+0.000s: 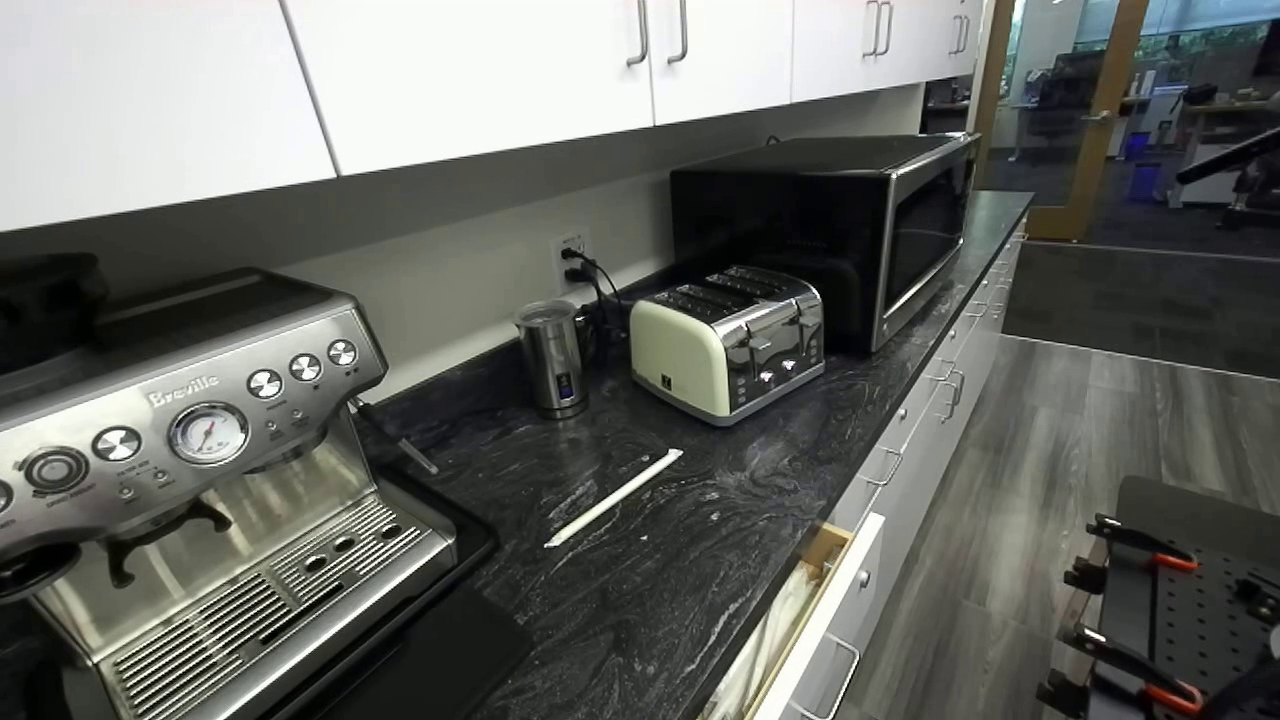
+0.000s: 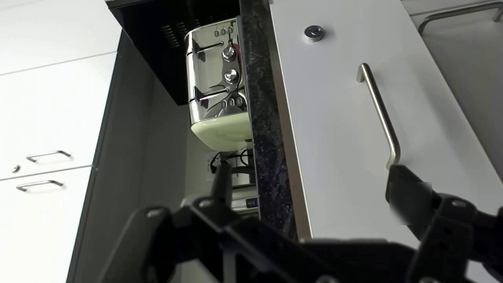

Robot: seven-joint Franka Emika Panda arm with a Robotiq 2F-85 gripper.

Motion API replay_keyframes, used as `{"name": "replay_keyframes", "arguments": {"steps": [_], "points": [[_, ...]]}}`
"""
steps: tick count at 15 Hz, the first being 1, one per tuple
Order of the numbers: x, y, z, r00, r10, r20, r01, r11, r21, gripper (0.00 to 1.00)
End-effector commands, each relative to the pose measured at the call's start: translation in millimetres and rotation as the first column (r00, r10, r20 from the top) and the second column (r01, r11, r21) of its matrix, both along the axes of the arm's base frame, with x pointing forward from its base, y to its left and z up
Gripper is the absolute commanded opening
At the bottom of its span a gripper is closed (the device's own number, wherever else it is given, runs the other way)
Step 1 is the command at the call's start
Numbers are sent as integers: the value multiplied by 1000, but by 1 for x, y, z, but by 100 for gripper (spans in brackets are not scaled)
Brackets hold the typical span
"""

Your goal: Open the drawer

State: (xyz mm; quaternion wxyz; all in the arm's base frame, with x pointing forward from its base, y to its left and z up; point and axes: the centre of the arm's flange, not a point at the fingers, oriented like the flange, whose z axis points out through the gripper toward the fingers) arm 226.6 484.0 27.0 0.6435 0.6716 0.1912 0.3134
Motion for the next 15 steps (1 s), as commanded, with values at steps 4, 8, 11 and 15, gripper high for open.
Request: {"name": "replay_keyframes", "arguments": {"steps": [4,8,11,15], "points": [[10,-3,-10,1000,-24,-7,24,1000,-16,100],[32,-18,-24,1000,-21,-17,21,999,-41,100],[54,-25,-39,999,-19,-27,17,996,-83,100],[74,-26,-55,997,-19,-75,8,989,-145,100]]}}
